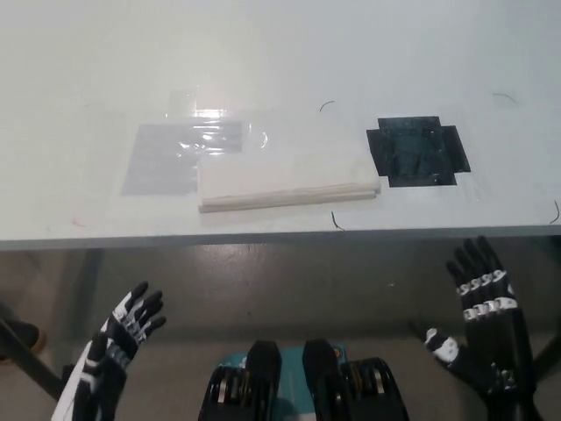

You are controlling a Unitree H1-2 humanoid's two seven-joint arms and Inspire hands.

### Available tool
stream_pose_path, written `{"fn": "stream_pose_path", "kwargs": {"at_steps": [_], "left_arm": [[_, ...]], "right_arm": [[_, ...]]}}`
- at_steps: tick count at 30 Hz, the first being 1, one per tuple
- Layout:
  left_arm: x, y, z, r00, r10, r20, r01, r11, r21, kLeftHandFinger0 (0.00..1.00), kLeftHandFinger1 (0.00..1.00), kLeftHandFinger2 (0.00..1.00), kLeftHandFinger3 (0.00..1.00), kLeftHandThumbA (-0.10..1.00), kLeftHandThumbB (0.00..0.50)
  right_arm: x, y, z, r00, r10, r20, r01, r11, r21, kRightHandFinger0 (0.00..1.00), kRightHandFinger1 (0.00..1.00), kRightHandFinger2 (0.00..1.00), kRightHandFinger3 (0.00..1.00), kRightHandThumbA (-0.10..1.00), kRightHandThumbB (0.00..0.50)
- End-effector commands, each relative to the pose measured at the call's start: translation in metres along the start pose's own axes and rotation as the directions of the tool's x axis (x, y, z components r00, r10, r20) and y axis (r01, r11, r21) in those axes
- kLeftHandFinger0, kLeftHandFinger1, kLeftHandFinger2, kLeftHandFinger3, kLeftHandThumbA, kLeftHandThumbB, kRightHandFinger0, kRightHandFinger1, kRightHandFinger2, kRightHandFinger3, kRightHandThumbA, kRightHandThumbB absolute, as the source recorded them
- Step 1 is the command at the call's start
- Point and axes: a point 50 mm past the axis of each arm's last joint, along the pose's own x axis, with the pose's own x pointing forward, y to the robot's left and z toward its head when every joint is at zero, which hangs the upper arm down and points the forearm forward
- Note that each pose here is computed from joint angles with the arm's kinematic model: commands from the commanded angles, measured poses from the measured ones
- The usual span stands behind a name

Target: A stack of napkins is kept in the middle of the table close to the robot and the robot places both its hands sideways on the stack. Then it moves its hands away from each other while pressing down on the napkins to make them smooth

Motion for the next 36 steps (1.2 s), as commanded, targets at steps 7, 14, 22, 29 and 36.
{"fn": "stream_pose_path", "kwargs": {"at_steps": [7, 14, 22, 29, 36], "left_arm": [[0.01, 0.005, -0.021, 0.998, -0.015, 0.053, 0.005, 0.984, 0.177, 1.0, 1.0, 1.0, 1.0, 1.0, 0.229], [0.023, 0.008, -0.03, 1.0, -0.005, 0.03, 0.0, 0.986, 0.165, 1.0, 1.0, 1.0, 1.0, 1.0, 0.19], [0.02, 0.002, -0.04, 1.0, 0.006, -0.003, -0.005, 0.979, 0.206, 1.0, 1.0, 1.0, 1.0, 1.0, 0.273], [0.026, 0.004, -0.036, 1.0, 0.003, -0.009, -0.001, 0.975, 0.221, 1.0, 1.0, 1.0, 1.0, 1.0, 0.268], [0.016, 0.001, -0.041, 0.999, 0.006, -0.033, 0.001, 0.978, 0.209, 1.0, 1.0, 1.0, 1.0, 1.0, 0.296]], "right_arm": [[0.0, 0.015, -0.009, 0.996, 0.088, 0.014, -0.085, 0.984, -0.158, 1.0, 1.0, 1.0, 1.0, 1.0, 0.153], [0.016, 0.009, -0.025, 0.995, 0.092, -0.025, -0.095, 0.98, -0.176, 1.0, 1.0, 1.0, 1.0, 1.0, 0.141], [0.015, 0.007, -0.027, 0.996, 0.086, -0.032, -0.09, 0.981, -0.17, 1.0, 1.0, 1.0, 1.0, 1.0, 0.092], [0.021, 0.008, -0.026, 0.996, 0.086, -0.022, -0.088, 0.98, -0.181, 1.0, 1.0, 1.0, 1.0, 1.0, 0.104], [0.008, 0.009, -0.027, 0.996, 0.082, -0.041, -0.088, 0.98, -0.178, 1.0, 1.0, 1.0, 1.0, 1.0, 0.103]]}}
